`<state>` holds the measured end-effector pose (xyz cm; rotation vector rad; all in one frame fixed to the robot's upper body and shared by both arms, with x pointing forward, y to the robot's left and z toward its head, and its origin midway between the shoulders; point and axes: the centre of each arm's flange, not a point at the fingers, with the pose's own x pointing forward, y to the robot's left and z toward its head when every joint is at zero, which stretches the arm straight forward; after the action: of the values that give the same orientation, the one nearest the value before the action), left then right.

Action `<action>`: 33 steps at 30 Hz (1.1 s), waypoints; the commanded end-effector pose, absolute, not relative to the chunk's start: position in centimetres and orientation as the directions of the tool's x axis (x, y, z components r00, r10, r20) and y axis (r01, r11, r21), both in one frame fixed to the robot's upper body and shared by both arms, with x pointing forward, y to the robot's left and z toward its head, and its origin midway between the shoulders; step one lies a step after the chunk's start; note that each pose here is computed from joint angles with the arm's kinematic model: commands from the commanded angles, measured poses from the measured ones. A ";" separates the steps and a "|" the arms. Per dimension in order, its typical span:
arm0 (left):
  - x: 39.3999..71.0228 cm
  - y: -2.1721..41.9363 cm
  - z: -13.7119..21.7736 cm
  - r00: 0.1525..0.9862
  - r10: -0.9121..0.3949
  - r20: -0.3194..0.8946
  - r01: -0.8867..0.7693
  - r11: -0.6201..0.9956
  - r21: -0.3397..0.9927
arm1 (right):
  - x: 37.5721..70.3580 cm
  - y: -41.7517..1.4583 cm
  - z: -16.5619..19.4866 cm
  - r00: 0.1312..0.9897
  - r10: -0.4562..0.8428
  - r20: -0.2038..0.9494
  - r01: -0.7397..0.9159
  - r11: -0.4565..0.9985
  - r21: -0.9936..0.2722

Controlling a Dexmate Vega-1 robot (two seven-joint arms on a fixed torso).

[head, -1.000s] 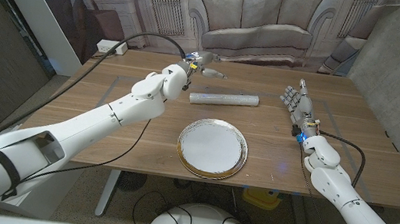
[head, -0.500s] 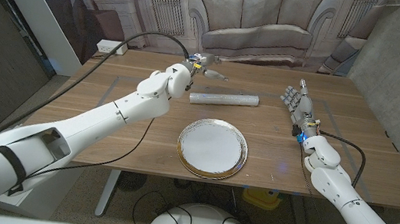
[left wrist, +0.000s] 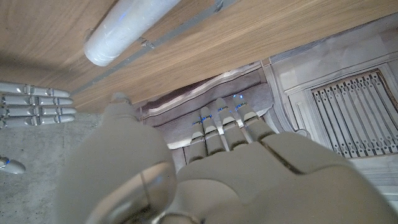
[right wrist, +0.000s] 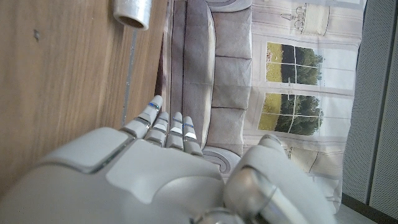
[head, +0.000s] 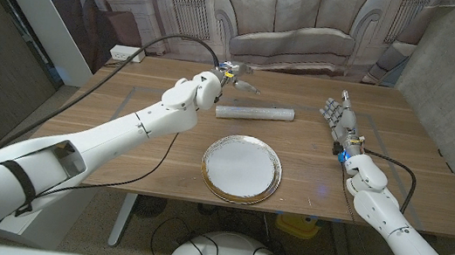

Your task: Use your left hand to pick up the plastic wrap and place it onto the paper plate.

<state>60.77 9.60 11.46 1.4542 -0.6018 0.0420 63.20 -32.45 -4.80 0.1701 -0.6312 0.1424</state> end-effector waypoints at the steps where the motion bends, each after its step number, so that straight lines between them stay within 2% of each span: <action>1: 61.2 8.5 11.4 0.863 -0.331 0.383 -0.373 0.095 0.923 | 63.2 -32.7 -4.8 0.797 0.075 0.600 -0.182 0.976 0.119; 33: 62.6 6.6 9.3 0.889 -0.321 0.325 -0.348 -0.012 0.938 | 62.9 -33.0 -4.2 0.800 0.077 0.595 -0.179 0.977 0.115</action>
<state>62.12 7.31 9.73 1.5746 -0.5462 0.0352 63.00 -32.90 -4.38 0.1673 -0.6311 0.1384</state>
